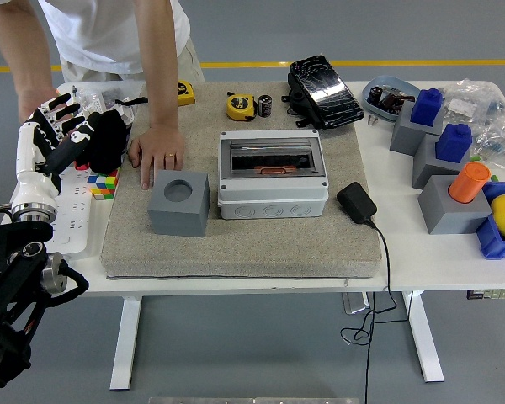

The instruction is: Fetch the battery,place it into the box,close the lid of the box

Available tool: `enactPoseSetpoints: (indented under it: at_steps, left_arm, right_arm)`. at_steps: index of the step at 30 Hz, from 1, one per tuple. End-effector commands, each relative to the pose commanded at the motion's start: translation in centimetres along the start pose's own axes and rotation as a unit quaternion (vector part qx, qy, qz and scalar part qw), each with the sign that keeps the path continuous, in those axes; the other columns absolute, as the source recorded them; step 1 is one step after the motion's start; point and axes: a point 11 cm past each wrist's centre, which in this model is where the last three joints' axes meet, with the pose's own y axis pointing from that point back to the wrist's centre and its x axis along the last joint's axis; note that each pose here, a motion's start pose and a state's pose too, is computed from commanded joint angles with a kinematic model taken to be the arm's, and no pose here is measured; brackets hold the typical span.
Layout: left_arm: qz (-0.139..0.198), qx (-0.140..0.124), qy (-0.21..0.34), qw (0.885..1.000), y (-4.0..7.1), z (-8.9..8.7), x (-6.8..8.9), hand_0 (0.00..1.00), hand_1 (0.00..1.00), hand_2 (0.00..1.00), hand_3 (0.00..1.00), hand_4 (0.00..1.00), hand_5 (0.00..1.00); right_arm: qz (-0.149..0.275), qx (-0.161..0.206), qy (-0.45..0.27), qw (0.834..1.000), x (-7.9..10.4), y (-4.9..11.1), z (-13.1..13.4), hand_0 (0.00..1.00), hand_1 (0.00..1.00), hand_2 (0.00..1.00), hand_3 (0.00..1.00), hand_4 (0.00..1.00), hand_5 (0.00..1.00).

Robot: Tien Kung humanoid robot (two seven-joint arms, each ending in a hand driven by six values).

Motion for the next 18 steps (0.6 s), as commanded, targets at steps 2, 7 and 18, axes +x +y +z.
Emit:
enactPoseSetpoints:
  at_steps: [2,7,18]
  left_arm:
    - [0.000,0.000,0.000,1.000,0.01,0.00,0.02,0.164,0.446,0.697,0.733,0.946,0.276]
    - [-0.005,-0.003,0.002,1.000,-0.05,0.11,-0.07,0.178,0.467,0.698,0.727,0.950,0.280]
    - [-0.008,-0.001,0.006,1.000,-0.05,0.04,-0.13,0.816,0.641,0.711,0.738,0.951,0.280]
  right_arm:
    - [0.000,0.000,0.000,1.000,0.00,0.00,0.01,0.675,0.722,0.716,0.691,0.998,0.697]
    - [-0.001,0.000,0.000,1.000,-0.04,0.00,-0.02,0.675,0.722,0.716,0.691,0.998,0.697]
    - [0.000,0.000,0.000,1.000,-0.02,0.00,-0.04,0.674,0.722,0.716,0.690,0.998,0.697]
